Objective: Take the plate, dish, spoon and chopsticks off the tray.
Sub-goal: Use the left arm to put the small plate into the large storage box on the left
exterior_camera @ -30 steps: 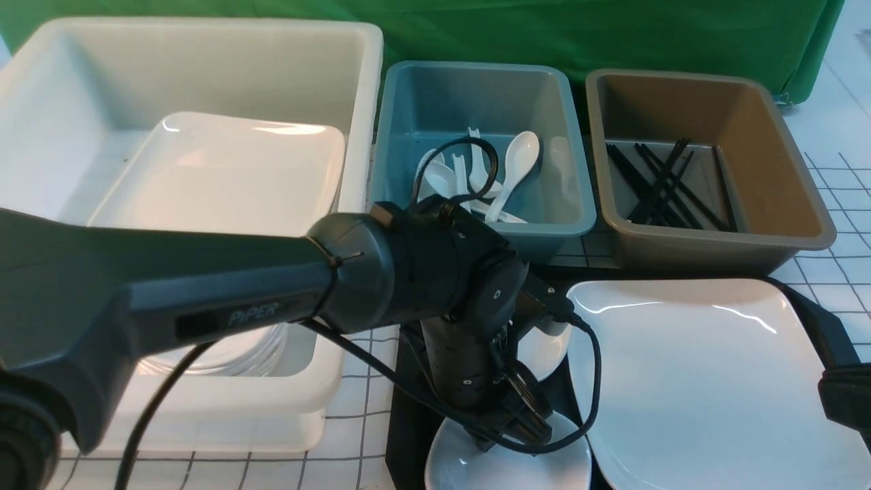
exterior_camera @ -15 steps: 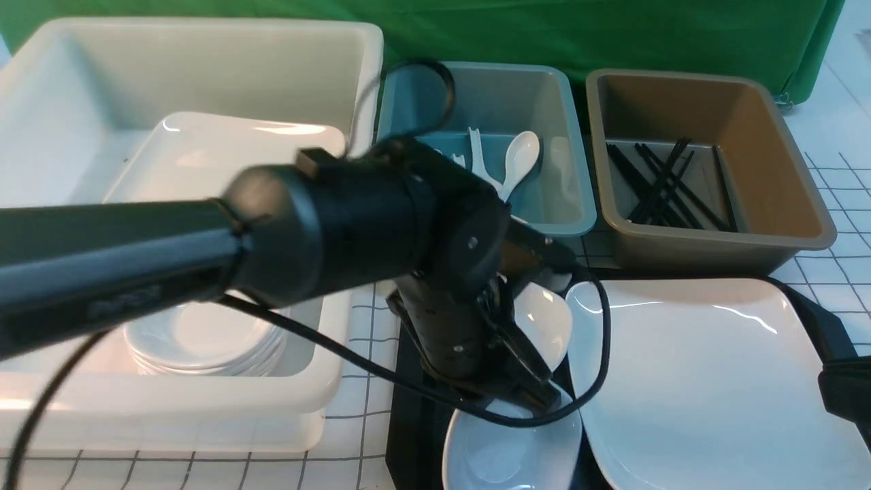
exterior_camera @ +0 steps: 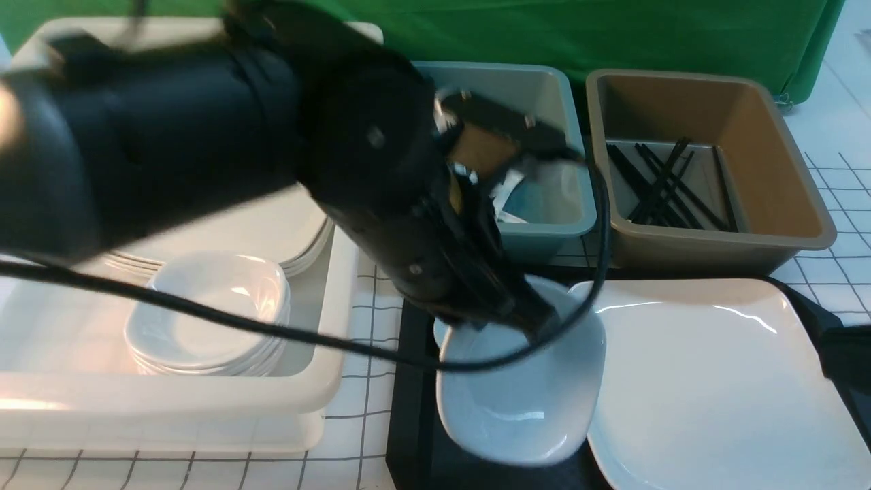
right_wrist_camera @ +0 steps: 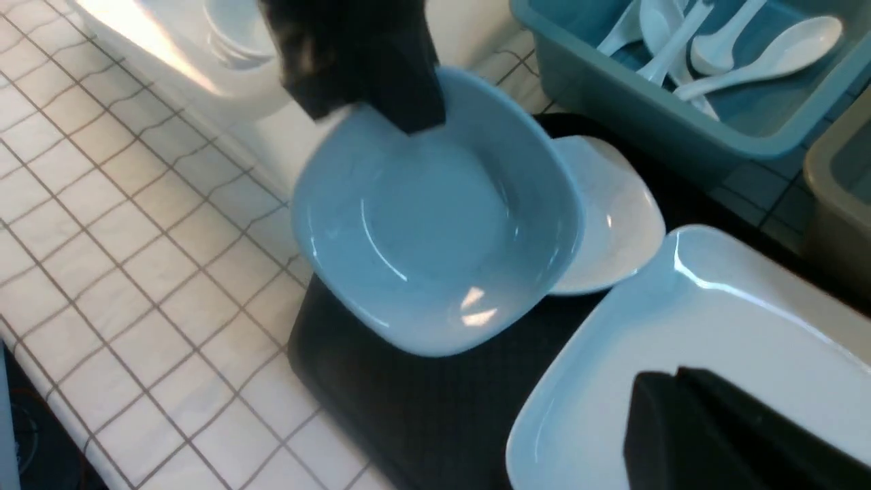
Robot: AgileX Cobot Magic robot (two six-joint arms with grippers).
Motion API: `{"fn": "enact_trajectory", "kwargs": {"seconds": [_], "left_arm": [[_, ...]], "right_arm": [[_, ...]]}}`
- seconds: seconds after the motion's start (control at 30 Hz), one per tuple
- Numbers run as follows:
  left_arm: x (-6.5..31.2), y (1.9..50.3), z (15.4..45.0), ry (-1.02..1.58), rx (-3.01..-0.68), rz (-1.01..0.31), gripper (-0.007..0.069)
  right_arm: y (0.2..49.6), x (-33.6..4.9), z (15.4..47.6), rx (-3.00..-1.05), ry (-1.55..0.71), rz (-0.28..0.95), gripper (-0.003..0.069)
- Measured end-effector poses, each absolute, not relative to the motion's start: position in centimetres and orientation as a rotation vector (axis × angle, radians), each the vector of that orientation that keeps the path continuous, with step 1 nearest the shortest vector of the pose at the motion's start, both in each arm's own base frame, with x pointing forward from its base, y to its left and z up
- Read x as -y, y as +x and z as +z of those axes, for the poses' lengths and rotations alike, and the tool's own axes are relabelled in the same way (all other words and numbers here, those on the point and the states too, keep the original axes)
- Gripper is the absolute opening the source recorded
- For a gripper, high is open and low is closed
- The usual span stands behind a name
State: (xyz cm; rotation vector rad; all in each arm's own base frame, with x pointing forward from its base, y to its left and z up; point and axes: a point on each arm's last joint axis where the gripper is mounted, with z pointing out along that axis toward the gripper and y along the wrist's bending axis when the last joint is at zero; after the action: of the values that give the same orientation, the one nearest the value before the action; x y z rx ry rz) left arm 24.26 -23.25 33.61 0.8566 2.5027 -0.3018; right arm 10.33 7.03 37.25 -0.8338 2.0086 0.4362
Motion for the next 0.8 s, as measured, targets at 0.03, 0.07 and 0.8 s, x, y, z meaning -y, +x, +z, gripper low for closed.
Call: {"fn": "enact_trajectory", "kwargs": {"seconds": [0.03, 0.07, 0.8], "left_arm": [[22.3, 24.6, 34.8, 0.809, -2.496, -0.319, 0.001], [22.0, 24.5, 35.2, 0.8, -2.492, -0.323, 0.001], [-4.8, 28.3, 29.5, -0.115, -2.653, -0.489, 0.001]], "right_arm": [[10.6, -7.2, 37.7, -2.005, -0.838, 0.438, 0.0008], [10.8, -7.2, 38.0, -2.002, -0.841, 0.437, 0.0008], [18.9, -20.9, 41.1, -1.96, -1.292, 0.788, 0.0006]]}}
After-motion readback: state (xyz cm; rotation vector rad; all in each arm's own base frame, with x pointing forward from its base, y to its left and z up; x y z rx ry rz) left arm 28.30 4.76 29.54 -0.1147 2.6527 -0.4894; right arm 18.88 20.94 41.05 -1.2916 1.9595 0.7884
